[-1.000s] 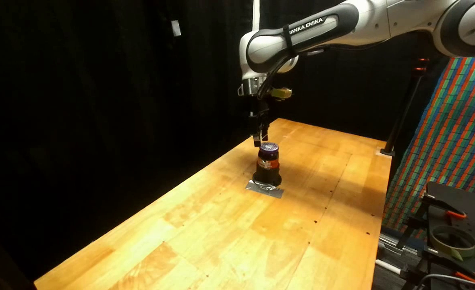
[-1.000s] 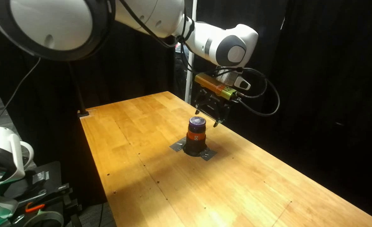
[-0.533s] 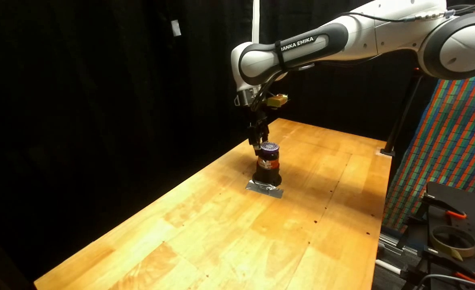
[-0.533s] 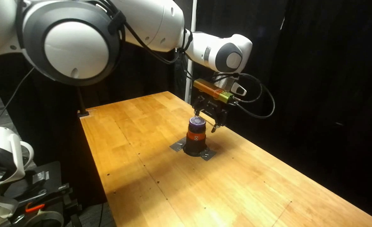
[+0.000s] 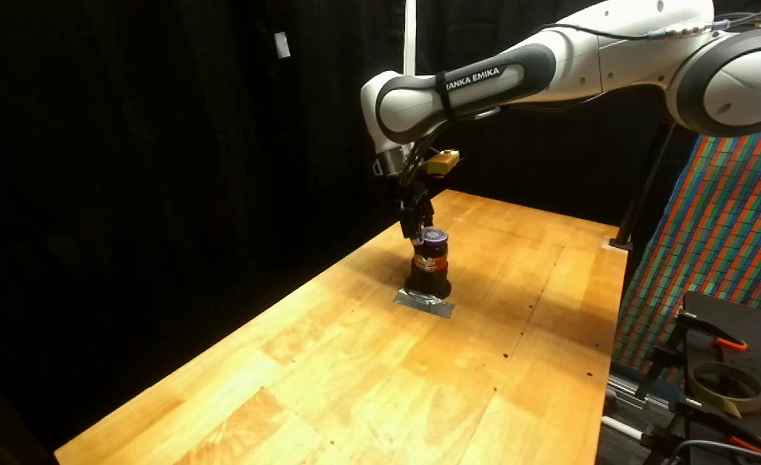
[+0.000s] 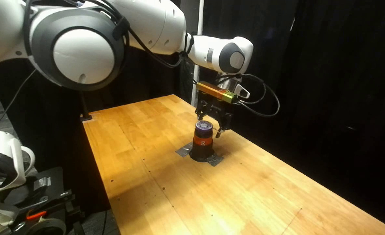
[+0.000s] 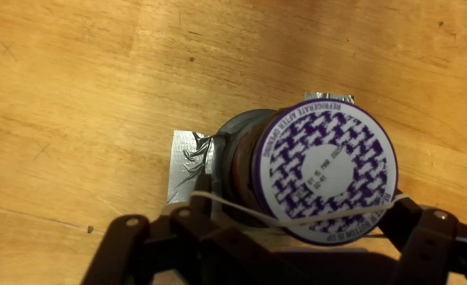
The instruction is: Put the rubber band on the jar.
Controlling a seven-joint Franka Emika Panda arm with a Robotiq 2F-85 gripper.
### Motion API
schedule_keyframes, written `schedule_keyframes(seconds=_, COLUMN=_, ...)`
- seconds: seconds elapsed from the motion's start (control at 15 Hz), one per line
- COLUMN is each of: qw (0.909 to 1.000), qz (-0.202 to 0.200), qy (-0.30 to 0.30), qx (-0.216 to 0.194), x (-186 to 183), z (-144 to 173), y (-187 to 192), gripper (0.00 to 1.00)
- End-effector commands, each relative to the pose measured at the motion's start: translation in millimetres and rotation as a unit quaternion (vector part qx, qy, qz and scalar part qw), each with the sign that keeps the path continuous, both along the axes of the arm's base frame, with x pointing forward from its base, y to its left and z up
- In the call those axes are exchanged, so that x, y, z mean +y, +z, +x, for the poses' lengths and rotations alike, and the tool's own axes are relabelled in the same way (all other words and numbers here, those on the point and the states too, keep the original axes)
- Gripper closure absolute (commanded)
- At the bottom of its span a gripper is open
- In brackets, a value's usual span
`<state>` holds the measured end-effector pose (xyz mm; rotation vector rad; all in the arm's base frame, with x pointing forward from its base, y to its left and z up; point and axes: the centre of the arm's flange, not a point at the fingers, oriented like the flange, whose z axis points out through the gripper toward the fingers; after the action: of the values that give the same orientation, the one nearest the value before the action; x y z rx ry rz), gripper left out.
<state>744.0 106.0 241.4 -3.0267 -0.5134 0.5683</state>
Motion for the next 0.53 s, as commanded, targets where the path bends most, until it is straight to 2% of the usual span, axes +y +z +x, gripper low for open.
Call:
schedule_keyframes(seconds=0.0, qw=0.9996, qz=-0.029, qy=-0.001, qx=-0.003, x=-4, z=-5, y=7, gripper=0.0)
schedule_keyframes(seconds=0.47, qw=0.9996, qz=-0.027, qy=-0.001, qx=-0.003, x=-11, z=-25, y=4, gripper=0.0)
